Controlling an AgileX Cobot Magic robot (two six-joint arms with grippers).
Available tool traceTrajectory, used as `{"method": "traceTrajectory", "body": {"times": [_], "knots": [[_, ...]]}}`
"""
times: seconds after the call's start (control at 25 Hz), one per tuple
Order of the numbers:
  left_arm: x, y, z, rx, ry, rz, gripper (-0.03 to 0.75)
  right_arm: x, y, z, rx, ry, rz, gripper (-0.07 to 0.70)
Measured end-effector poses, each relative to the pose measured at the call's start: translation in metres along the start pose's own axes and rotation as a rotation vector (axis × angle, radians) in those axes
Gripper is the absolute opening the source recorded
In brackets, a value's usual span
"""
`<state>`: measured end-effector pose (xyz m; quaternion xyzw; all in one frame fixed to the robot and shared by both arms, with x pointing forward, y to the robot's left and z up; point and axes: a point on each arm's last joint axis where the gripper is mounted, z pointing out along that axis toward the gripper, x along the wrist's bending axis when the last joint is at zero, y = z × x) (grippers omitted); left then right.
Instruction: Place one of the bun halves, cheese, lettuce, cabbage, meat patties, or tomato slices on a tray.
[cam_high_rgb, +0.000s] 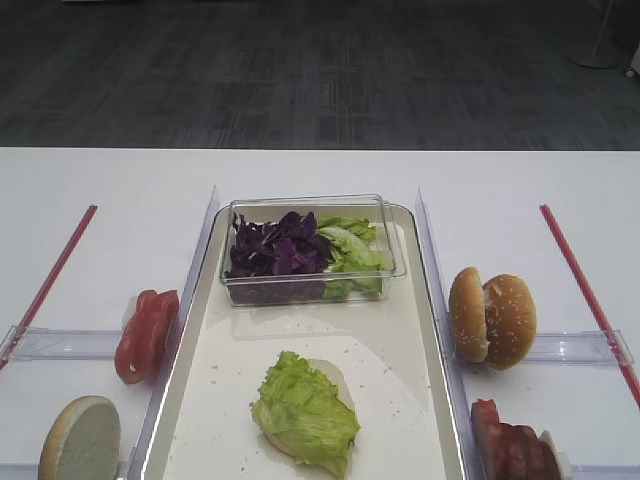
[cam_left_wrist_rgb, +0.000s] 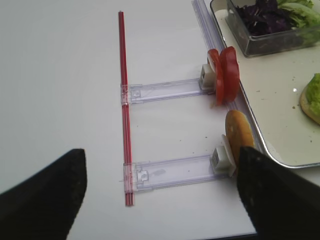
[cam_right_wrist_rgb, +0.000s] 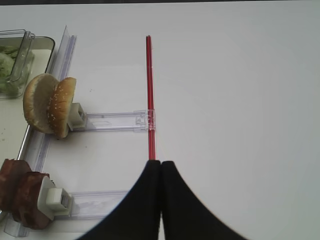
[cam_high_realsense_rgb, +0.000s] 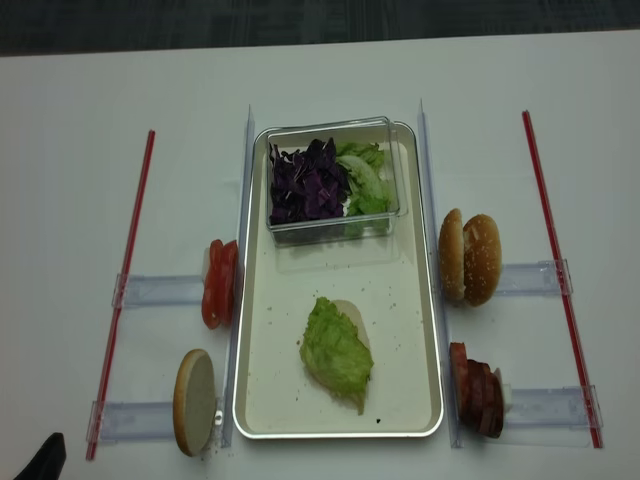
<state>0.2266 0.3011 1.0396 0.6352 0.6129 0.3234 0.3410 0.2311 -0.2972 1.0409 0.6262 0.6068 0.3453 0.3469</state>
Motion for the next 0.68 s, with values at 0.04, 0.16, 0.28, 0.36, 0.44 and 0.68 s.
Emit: {"method": "traceTrajectory", "body": {"times": [0.04,0.16,0.28,0.36,0.44,0.68], "knots": [[0.0,0.0,0.0,0.0,0.0,0.0,0.564,0.0,0.0,0.0,0.0,0.0,0.0,0.036],[0.0,0.0,0.0,0.0,0.0,0.0,0.564,0.0,0.0,0.0,0.0,0.0,0.0,0.036],[0.0,0.0,0.0,0.0,0.0,0.0,0.564,0.0,0.0,0.0,0.0,0.0,0.0,0.036],[0.0,0.0,0.0,0.0,0.0,0.0,0.564,0.0,0.0,0.0,0.0,0.0,0.0,0.036],[0.0,0.0,0.0,0.0,0.0,0.0,0.564,0.0,0.0,0.0,0.0,0.0,0.0,0.036],[0.0,0.0,0.0,0.0,0.0,0.0,0.564,0.0,0.0,0.0,0.0,0.0,0.0,0.036]]}}
